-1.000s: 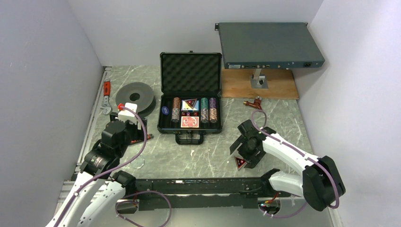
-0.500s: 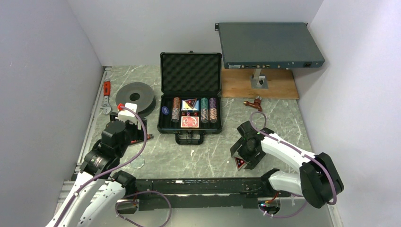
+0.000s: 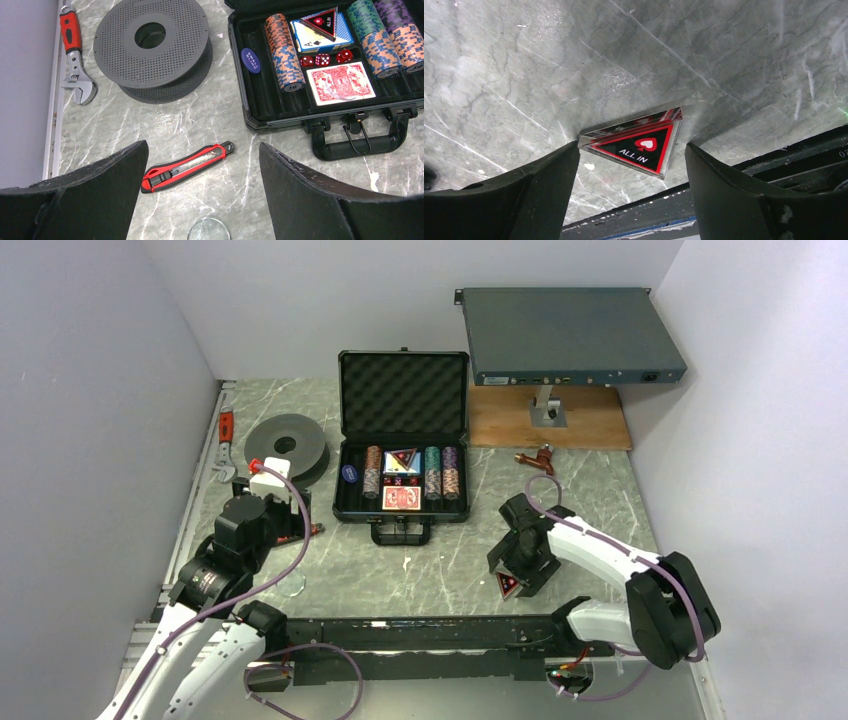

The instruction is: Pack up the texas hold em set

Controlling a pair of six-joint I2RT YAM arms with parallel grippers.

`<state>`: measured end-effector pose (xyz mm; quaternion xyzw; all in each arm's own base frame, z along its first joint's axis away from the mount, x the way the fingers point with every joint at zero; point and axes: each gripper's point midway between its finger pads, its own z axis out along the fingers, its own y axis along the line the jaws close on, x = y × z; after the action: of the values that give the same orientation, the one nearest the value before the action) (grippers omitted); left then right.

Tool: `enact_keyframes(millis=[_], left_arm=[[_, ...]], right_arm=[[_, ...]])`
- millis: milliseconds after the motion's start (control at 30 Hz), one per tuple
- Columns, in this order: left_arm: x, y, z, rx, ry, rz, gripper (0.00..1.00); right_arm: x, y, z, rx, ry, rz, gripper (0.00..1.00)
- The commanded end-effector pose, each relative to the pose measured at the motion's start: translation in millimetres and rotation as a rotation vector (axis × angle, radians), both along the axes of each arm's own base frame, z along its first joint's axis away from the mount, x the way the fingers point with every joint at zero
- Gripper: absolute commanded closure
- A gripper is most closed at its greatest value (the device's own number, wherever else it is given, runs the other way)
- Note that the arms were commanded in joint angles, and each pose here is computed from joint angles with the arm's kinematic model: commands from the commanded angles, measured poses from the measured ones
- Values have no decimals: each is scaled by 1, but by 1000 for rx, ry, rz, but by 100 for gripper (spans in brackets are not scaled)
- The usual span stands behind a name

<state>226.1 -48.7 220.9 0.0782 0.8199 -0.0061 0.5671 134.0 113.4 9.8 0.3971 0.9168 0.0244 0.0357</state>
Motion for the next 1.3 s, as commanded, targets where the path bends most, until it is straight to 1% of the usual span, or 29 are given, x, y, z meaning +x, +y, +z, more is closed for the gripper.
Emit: enact_keyframes(millis=[0,433,767,933,1033,1100,1167,1267], left_arm=[[3,-1,10,-11,-41,-6,13],[3,-1,11,-12,-42,-8,13],[3,-1,11,-12,-43,-8,13],[3,-2,11,-12,-42,-10,13],[3,-1,10,-11,-40,-9,13],[3,-1,10,-11,-40,-9,13],[3,-2,10,-11,-40,-9,13],[3,-2,9,-11,-37,-11,13]], right_arm=[[14,-12,-4,-76,-43,-27,21],[25,-13,-4,-104,-44,-23,23],[25,-14,-6,-111,-35,-14,44],[28,-11,-7,-102,-43,22,53],[35,-10,-2,-100,-72,58,60],[44,-8,4,-98,-110,83,67],[51,-6,9,-93,-139,116,72],[58,-6,15,-113,-152,153,81]])
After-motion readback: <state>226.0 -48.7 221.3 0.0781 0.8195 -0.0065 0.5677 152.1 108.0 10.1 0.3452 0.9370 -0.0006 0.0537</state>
